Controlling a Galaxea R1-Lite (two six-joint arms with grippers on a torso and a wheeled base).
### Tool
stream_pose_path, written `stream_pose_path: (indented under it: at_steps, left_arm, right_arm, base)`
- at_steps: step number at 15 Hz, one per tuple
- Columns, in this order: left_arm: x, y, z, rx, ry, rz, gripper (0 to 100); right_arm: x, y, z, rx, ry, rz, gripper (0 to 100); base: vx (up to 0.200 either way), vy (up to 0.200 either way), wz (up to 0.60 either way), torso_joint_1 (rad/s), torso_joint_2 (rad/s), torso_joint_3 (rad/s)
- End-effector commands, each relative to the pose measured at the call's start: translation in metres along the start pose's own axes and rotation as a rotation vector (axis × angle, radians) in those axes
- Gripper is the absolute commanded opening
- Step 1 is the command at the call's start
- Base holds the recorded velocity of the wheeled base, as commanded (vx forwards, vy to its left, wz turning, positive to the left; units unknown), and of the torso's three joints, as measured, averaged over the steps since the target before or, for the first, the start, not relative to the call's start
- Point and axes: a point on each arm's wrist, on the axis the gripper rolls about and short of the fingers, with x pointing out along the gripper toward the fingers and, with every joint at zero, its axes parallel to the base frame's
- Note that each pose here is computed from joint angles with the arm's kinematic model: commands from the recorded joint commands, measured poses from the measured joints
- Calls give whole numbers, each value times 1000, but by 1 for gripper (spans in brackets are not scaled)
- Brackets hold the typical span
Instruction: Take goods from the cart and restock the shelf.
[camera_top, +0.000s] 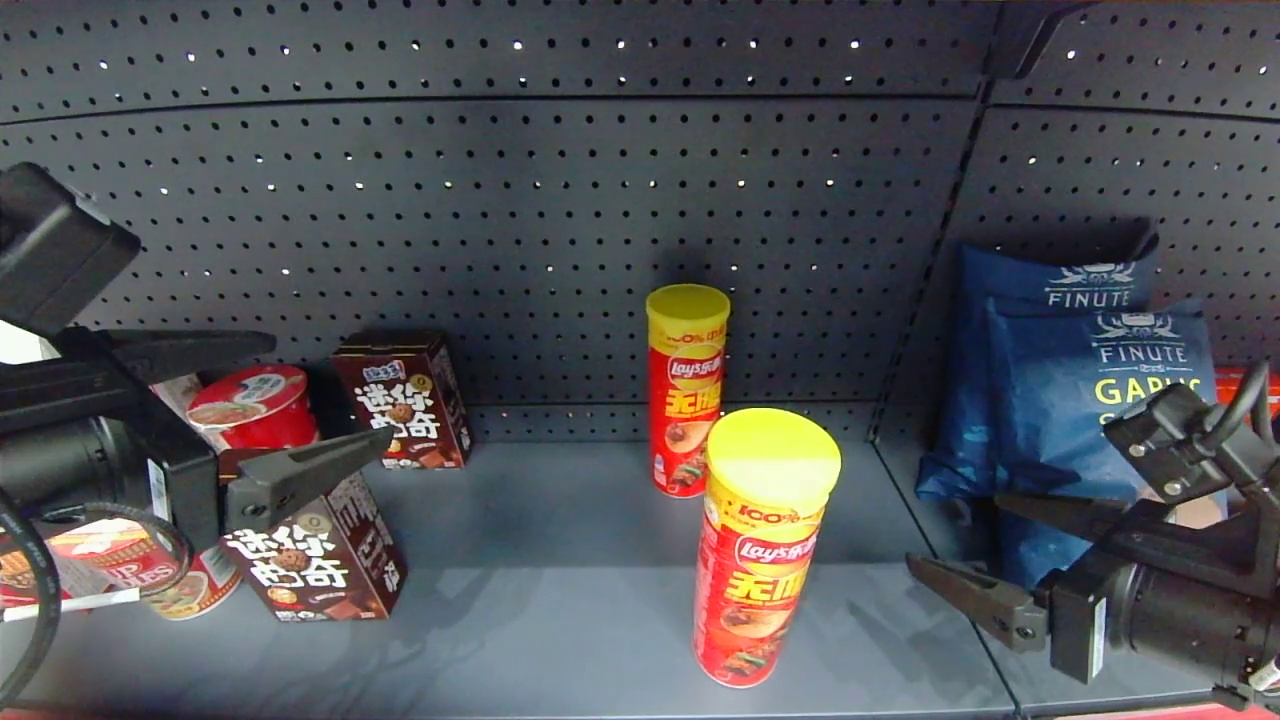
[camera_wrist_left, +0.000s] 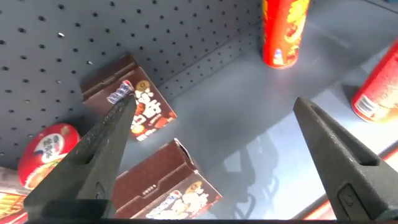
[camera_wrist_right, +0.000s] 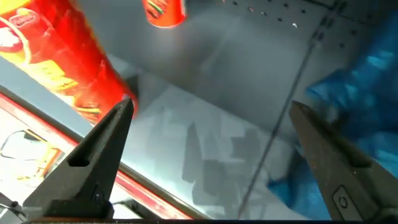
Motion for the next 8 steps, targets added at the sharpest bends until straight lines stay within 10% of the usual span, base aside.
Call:
stream_pose_path:
  at_steps: [1, 8]
  left_arm:
    - [2, 0, -5, -1, 7, 15, 100]
    - [-2, 1, -11, -3, 16, 47, 100]
  right_arm:
    - [9, 0, -17, -8, 44, 19, 100]
    - [35, 8, -20, -42, 113, 41, 100]
  base:
    - [0, 0, 0, 0, 0, 0]
    - [0, 0, 0, 0, 0, 0]
